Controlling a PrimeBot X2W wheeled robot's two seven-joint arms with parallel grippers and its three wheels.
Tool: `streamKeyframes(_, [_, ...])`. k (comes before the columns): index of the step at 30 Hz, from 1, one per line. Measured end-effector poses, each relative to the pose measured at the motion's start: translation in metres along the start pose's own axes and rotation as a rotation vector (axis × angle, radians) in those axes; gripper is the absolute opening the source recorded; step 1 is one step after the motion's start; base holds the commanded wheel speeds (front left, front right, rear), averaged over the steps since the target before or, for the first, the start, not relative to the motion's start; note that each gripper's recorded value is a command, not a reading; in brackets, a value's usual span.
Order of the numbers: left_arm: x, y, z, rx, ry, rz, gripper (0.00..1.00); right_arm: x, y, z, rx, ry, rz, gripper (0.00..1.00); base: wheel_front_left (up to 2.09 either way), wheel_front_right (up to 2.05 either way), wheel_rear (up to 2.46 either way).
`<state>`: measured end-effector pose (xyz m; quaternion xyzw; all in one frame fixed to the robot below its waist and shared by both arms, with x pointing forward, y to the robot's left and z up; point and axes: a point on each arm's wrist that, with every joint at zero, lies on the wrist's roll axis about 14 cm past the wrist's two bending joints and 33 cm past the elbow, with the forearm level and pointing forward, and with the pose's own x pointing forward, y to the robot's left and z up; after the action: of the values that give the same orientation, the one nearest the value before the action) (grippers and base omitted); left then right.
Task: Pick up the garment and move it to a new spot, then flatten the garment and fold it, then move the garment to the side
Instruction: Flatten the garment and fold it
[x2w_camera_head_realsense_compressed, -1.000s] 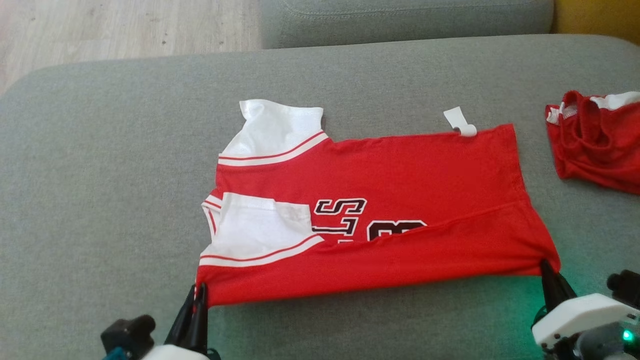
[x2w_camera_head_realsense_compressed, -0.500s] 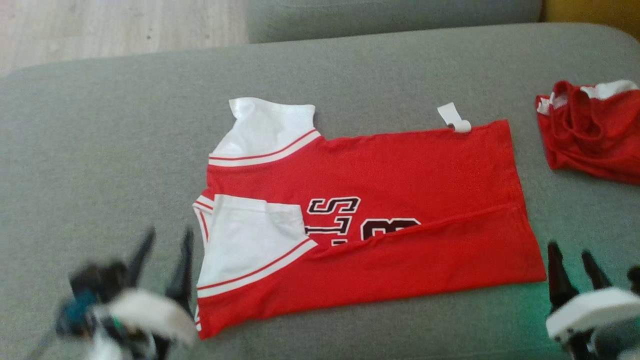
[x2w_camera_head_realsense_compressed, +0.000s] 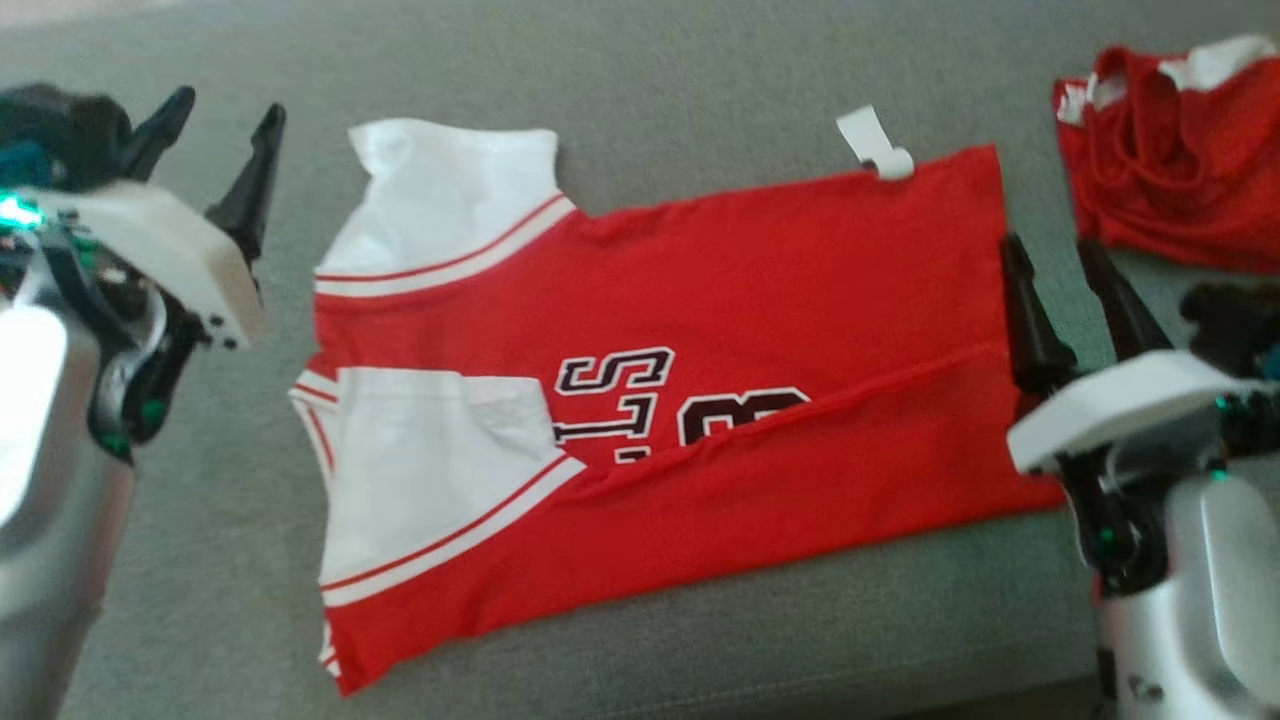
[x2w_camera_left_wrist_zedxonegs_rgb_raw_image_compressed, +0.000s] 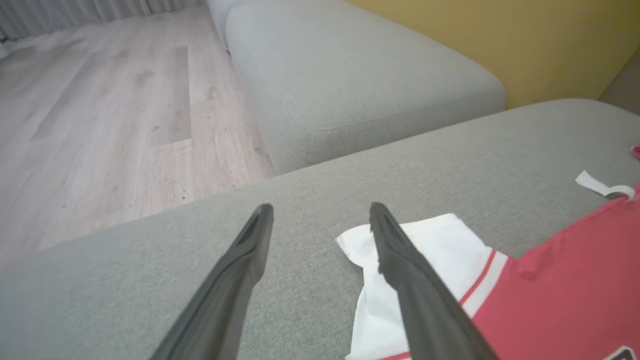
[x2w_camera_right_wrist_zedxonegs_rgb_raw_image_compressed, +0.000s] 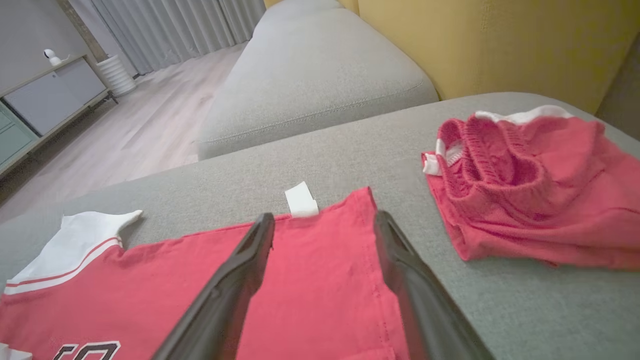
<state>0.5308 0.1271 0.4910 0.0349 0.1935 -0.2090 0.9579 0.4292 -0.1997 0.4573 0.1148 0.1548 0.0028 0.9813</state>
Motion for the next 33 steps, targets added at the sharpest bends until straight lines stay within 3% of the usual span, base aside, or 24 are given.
streamKeyframes(11, [0.08,-0.009,-0.067,-0.052,0.267,-0.084,1.0,0.029,-0.014,-0.014,-0.036,0.045,-0.027,1.0,0.0,0.0,0.0])
streamKeyframes(19, [0.094,-0.027,-0.095,-0.074,0.364,-0.144,1.0,0.031,-0.027,-0.019,-0.044,0.058,-0.06,1.0,0.0,0.0,0.0])
streamKeyframes(22, [0.091,-0.028,-0.096,-0.069,0.385,-0.155,0.39,0.032,-0.026,-0.017,-0.046,0.054,-0.056,1.0,0.0,0.0,0.0])
streamKeyframes(23, [0.09,-0.028,-0.096,-0.061,0.387,-0.159,0.08,0.034,-0.025,-0.016,-0.047,0.051,-0.052,1.0,0.0,0.0,0.0])
streamKeyframes(24, [0.089,-0.029,-0.097,-0.053,0.388,-0.164,0.0,0.036,-0.022,-0.014,-0.05,0.047,-0.044,1.0,0.0,0.0,0.0])
streamKeyframes(33, [0.09,-0.032,-0.079,-0.04,0.272,-0.176,0.0,0.068,-0.019,-0.007,-0.173,0.103,-0.012,1.0,0.0,0.0,0.0])
